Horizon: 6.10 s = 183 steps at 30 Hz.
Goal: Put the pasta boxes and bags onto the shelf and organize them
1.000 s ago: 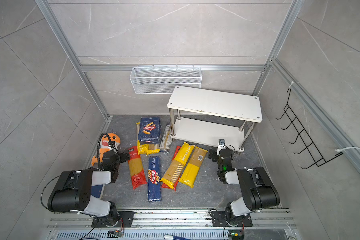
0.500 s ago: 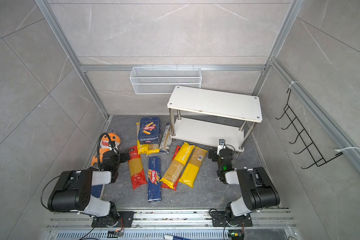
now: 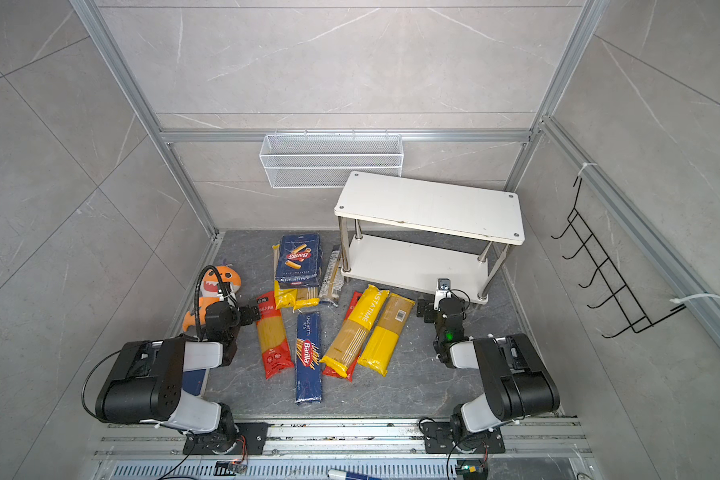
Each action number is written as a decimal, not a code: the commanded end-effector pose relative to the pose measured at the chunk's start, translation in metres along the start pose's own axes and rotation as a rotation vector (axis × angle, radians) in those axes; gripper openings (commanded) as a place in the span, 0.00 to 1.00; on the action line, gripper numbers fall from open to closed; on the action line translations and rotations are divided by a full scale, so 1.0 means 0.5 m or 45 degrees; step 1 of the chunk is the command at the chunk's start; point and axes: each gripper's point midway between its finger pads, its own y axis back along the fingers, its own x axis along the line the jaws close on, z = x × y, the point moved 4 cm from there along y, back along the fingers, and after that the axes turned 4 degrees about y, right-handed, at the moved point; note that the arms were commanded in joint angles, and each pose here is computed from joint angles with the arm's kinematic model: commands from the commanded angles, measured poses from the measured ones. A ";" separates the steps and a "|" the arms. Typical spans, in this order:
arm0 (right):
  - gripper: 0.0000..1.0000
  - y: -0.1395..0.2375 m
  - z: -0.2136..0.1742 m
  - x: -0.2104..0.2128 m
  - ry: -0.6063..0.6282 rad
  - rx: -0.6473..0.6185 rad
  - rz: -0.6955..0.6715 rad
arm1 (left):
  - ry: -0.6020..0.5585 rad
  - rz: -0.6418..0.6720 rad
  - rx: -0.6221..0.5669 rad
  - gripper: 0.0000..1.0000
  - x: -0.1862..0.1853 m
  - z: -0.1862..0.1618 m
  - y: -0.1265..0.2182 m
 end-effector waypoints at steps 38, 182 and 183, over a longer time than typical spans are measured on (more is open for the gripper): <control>0.99 -0.001 0.018 0.001 -0.011 -0.043 0.003 | -0.018 -0.012 -0.070 1.00 -0.005 0.026 -0.003; 0.99 0.026 0.051 0.011 0.054 -0.063 -0.032 | -0.017 0.002 -0.011 1.00 -0.008 0.080 0.013; 0.99 0.027 0.056 0.013 0.069 -0.010 -0.048 | -0.018 0.001 -0.017 1.00 -0.008 0.087 0.019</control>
